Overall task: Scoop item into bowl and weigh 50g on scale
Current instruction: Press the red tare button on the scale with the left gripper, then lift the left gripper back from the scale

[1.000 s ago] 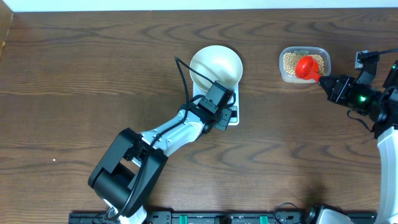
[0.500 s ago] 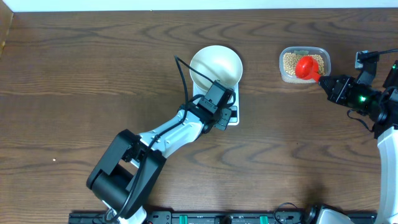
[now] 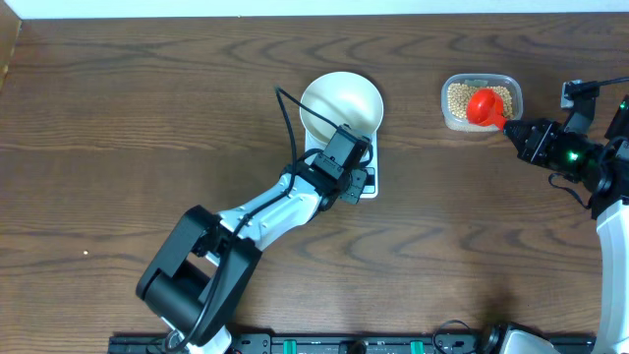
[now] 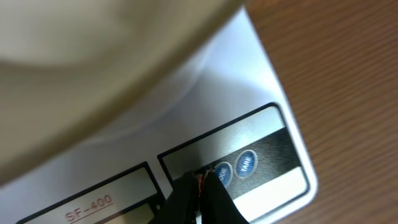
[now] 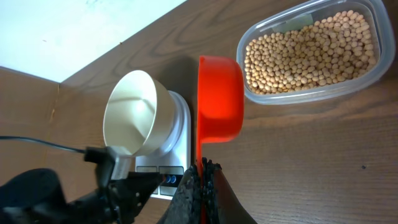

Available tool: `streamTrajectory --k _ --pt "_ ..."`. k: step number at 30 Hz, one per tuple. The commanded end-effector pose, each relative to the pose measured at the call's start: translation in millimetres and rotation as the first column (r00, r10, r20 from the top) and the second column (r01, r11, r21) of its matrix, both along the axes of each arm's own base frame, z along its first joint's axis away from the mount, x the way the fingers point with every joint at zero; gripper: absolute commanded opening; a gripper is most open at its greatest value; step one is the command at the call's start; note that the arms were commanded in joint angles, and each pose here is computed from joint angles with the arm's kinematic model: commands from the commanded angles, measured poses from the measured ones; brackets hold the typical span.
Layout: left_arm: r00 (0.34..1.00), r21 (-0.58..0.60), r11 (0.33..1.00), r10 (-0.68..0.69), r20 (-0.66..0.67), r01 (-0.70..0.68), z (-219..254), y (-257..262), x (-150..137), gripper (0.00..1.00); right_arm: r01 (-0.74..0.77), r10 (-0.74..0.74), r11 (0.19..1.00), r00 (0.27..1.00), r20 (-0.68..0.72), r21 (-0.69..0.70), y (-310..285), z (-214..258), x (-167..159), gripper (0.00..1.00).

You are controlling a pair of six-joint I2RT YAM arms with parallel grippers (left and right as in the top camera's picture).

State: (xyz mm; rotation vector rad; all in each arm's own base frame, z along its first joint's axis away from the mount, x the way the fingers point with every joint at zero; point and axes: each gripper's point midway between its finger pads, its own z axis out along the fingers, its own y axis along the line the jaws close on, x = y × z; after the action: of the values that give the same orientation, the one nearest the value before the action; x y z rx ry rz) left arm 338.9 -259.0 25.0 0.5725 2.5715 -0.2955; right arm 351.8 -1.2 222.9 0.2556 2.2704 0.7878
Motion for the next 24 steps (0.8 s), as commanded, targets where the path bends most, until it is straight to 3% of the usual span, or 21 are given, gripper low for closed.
streamTrajectory --k 1,12,24 --pt "0.999 0.058 0.998 -0.002 -0.043 0.005 -27.0 8.6 -3.7 0.07 -0.009 0.010 1.000 1.000 0.028 -0.013 -0.5 9.0 0.4 0.01" --pt "1.000 0.043 0.999 0.004 -0.024 -0.003 -15.0 9.6 -0.2 0.07 -0.011 0.011 1.000 0.999 0.031 -0.017 -0.6 9.1 0.6 0.01" --pt "0.983 -0.121 0.993 0.017 0.185 0.006 124.4 16.2 -10.9 0.07 -0.010 0.011 1.000 0.999 0.041 -0.020 -1.2 10.7 2.2 0.01"
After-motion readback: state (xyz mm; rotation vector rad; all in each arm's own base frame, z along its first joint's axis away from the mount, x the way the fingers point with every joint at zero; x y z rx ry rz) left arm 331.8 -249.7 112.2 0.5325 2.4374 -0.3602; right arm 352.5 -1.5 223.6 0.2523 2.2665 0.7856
